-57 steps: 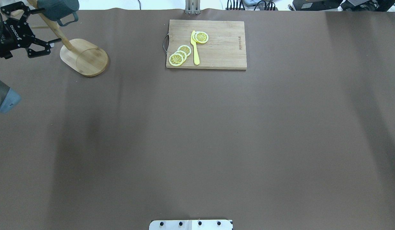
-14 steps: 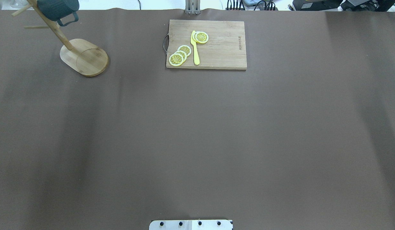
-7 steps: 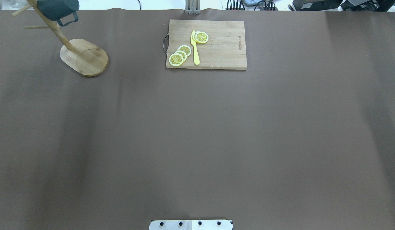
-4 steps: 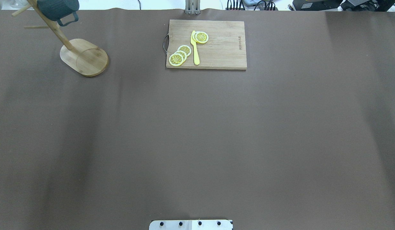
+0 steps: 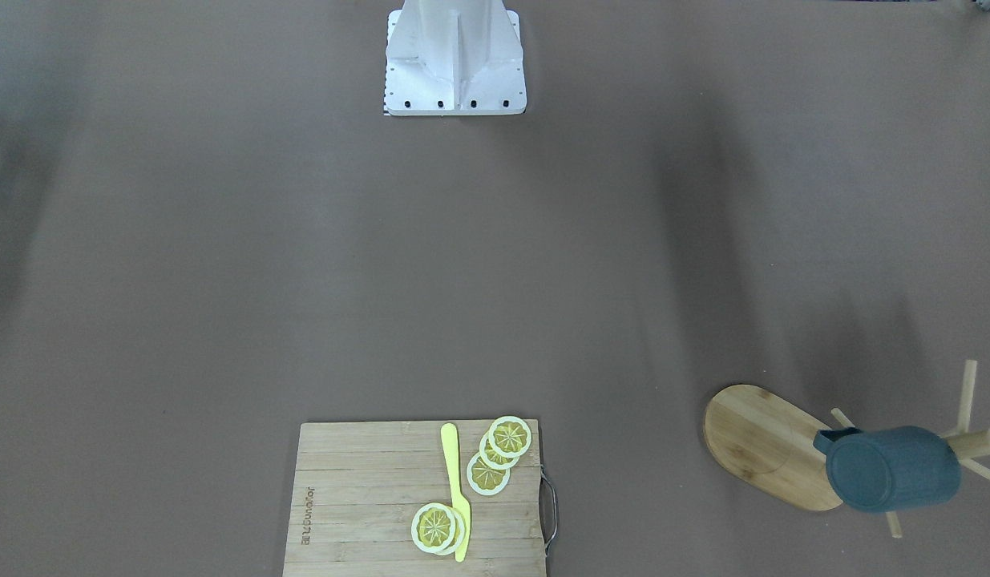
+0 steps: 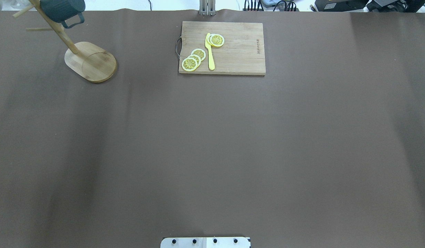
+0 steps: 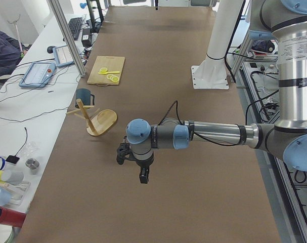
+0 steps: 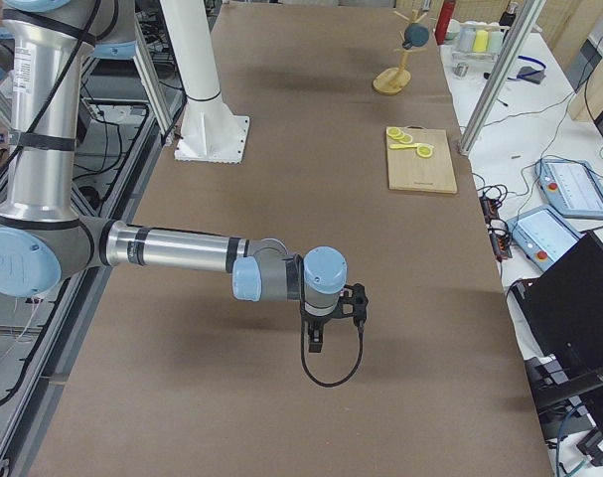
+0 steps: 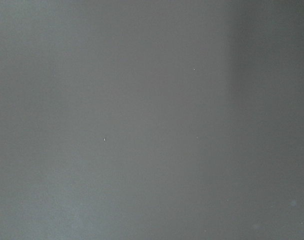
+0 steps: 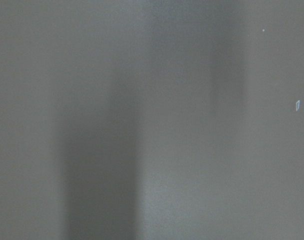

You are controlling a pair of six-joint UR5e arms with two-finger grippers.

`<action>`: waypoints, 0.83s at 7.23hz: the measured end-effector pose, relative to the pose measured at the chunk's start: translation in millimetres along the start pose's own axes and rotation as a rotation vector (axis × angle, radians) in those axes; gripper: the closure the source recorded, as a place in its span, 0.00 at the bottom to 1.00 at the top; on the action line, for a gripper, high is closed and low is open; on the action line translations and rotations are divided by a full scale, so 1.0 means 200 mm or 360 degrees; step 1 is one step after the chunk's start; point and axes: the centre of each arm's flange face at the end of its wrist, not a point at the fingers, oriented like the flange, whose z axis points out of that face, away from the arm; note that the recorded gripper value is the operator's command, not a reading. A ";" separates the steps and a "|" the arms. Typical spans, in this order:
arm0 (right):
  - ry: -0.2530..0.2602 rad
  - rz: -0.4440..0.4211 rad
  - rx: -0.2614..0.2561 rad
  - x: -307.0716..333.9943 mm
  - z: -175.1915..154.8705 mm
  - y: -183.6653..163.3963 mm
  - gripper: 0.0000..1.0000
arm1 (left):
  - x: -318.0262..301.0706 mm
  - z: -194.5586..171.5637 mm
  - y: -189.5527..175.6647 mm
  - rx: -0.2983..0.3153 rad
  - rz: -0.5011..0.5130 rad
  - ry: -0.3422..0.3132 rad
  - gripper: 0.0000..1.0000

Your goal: Hang cup on storage rack

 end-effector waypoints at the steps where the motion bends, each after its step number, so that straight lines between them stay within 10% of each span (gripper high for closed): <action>1: 0.0001 0.0001 -0.0006 0.01 0.01 0.01 0.00 | 0.01 0.00 -0.01 0.0004 0.0006 0.0001 0.01; 6: -0.0003 0.0004 -0.0009 0.01 0.01 0.02 0.00 | 0.02 -0.02 -0.03 0.0031 0.0033 -0.0001 0.01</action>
